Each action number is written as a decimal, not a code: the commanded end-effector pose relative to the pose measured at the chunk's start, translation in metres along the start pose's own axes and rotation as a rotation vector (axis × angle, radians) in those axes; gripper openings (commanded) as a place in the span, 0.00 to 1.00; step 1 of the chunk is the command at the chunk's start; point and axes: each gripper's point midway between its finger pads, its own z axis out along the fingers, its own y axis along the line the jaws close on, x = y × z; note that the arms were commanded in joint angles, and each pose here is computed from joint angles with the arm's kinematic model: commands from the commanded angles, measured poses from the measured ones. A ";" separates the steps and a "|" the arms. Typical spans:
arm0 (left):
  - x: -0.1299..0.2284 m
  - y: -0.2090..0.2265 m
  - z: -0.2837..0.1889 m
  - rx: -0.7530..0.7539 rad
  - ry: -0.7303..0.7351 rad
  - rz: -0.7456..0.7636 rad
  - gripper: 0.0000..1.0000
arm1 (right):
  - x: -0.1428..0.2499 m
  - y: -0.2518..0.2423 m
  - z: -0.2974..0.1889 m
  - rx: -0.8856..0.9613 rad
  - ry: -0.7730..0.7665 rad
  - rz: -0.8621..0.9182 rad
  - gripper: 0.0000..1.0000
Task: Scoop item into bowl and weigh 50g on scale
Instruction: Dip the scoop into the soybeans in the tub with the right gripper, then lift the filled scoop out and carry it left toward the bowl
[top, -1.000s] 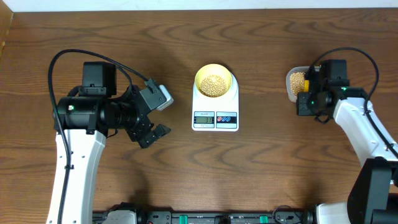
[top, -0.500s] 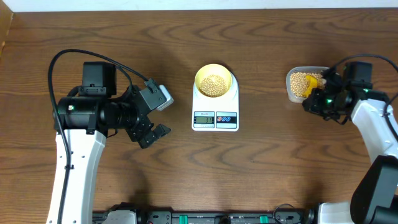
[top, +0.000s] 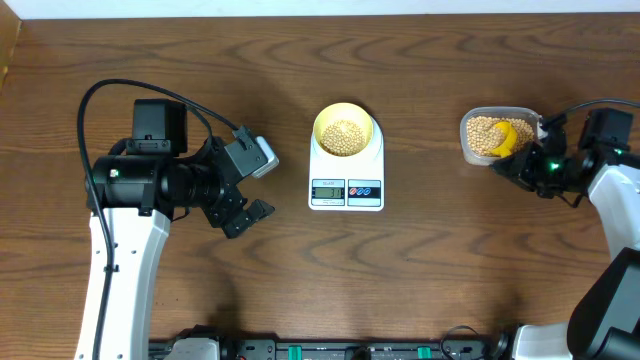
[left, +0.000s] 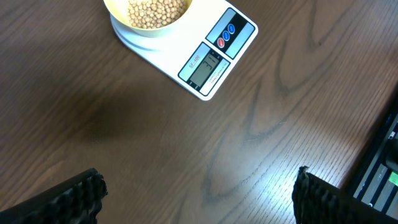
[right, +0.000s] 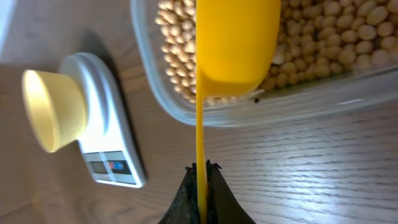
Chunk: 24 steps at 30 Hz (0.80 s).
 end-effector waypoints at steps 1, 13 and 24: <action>-0.001 0.000 -0.001 0.003 -0.007 0.005 0.98 | -0.003 0.013 -0.008 -0.123 -0.010 0.017 0.01; -0.001 0.001 -0.001 0.002 -0.007 0.006 0.98 | -0.009 0.016 -0.027 -0.244 -0.040 0.061 0.01; -0.001 0.001 -0.001 0.002 -0.007 0.005 0.98 | -0.009 0.040 -0.040 -0.419 -0.038 0.050 0.01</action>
